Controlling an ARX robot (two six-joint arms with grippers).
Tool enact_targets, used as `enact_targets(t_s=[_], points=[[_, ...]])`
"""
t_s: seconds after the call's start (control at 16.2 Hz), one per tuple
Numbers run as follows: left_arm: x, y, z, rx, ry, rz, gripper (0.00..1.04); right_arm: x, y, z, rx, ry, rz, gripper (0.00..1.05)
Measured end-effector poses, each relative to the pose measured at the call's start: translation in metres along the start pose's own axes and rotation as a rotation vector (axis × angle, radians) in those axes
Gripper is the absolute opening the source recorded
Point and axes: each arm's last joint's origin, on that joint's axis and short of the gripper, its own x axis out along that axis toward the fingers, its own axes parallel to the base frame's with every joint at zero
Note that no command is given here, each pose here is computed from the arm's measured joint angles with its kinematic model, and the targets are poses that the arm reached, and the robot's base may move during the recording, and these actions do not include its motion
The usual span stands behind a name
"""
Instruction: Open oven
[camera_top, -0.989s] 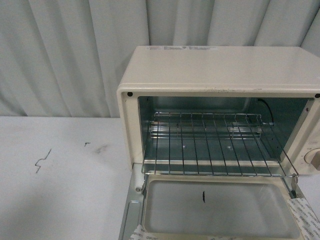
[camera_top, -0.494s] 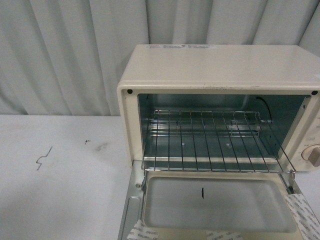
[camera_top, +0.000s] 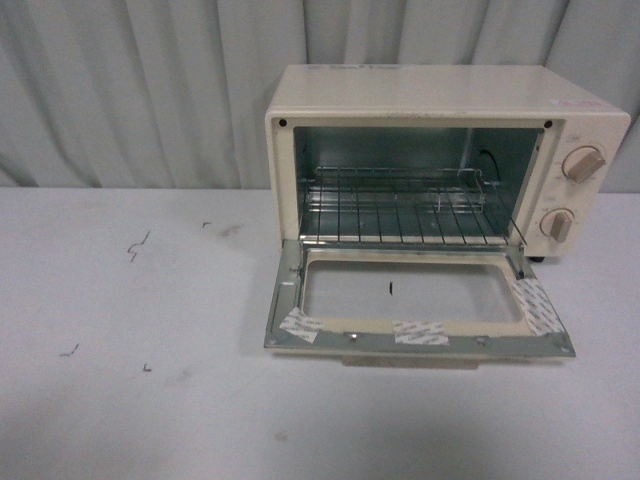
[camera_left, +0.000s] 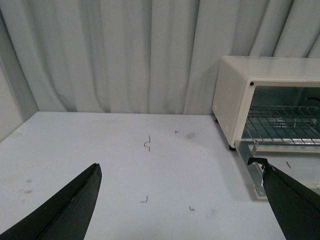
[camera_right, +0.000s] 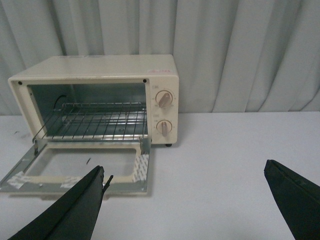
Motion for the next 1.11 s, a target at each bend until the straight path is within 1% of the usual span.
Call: enact_targets(t_s=[1.11], points=[[0.0000,0.0000,0.0000,0.000,0.000,0.000,0.98,0.0000,0.0000,-0.0002,0.000,0.002,0.000,0.98]])
